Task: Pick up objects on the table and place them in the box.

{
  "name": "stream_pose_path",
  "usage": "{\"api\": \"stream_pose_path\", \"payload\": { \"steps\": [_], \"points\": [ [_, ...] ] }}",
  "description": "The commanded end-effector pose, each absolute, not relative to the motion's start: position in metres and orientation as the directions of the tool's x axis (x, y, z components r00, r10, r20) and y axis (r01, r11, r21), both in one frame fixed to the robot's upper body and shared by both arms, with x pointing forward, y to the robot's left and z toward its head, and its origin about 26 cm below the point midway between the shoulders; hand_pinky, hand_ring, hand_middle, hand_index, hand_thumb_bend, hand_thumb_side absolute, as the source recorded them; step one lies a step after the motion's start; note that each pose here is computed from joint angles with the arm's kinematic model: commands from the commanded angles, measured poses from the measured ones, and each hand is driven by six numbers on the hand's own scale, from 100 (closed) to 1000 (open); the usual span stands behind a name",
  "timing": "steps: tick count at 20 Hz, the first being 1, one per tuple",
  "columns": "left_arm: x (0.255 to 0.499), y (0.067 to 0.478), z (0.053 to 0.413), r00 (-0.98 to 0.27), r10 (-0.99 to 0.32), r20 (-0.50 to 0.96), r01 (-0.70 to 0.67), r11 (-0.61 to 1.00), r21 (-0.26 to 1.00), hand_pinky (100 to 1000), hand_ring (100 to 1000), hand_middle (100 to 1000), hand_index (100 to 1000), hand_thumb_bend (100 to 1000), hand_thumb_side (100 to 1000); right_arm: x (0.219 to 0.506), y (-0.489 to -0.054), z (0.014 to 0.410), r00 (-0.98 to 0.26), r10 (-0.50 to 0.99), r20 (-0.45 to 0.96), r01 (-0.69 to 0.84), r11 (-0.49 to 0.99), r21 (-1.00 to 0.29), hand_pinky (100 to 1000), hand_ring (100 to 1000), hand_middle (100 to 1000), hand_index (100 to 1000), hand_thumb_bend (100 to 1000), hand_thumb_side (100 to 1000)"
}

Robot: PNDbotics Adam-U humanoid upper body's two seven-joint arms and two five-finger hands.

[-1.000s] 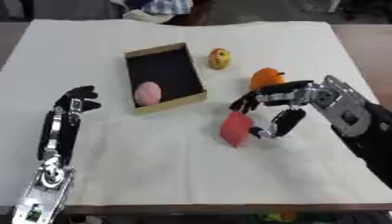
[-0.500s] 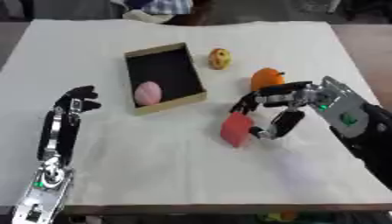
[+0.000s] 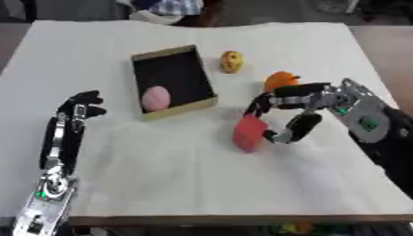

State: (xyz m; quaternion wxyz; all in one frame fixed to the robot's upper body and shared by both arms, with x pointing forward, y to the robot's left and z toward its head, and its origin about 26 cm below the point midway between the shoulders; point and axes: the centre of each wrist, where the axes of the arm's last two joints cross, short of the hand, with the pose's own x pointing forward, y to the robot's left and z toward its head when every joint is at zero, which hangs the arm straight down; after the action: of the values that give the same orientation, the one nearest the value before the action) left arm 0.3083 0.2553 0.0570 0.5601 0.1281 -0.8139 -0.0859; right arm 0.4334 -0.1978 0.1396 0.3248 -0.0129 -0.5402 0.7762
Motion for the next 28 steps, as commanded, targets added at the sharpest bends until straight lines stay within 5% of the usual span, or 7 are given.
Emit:
{"api": "stream_pose_path", "payload": {
  "steps": [1,17,28],
  "points": [
    [0.309,0.260,0.063,-0.356,-0.327,0.875,-0.117,0.945,0.305,753,613,628,763,100,939,0.436,-0.199,0.158,-0.814,0.489,0.314,-0.444,-0.176,-0.879,827,809,825,540,100,245],
    [0.308,0.258,0.062,-0.356,-0.320,0.878,-0.108,0.947,0.302,754,613,629,763,100,938,0.454,-0.141,0.221,-0.845,0.443,0.299,-0.338,-0.010,-0.941,826,803,821,544,100,204],
    [0.310,0.253,0.064,-0.367,-0.303,0.879,-0.087,0.952,0.292,754,613,627,763,100,939,0.474,-0.085,0.175,-0.691,0.551,0.468,-0.468,0.152,-0.871,827,800,823,592,100,224]
  ]
}}
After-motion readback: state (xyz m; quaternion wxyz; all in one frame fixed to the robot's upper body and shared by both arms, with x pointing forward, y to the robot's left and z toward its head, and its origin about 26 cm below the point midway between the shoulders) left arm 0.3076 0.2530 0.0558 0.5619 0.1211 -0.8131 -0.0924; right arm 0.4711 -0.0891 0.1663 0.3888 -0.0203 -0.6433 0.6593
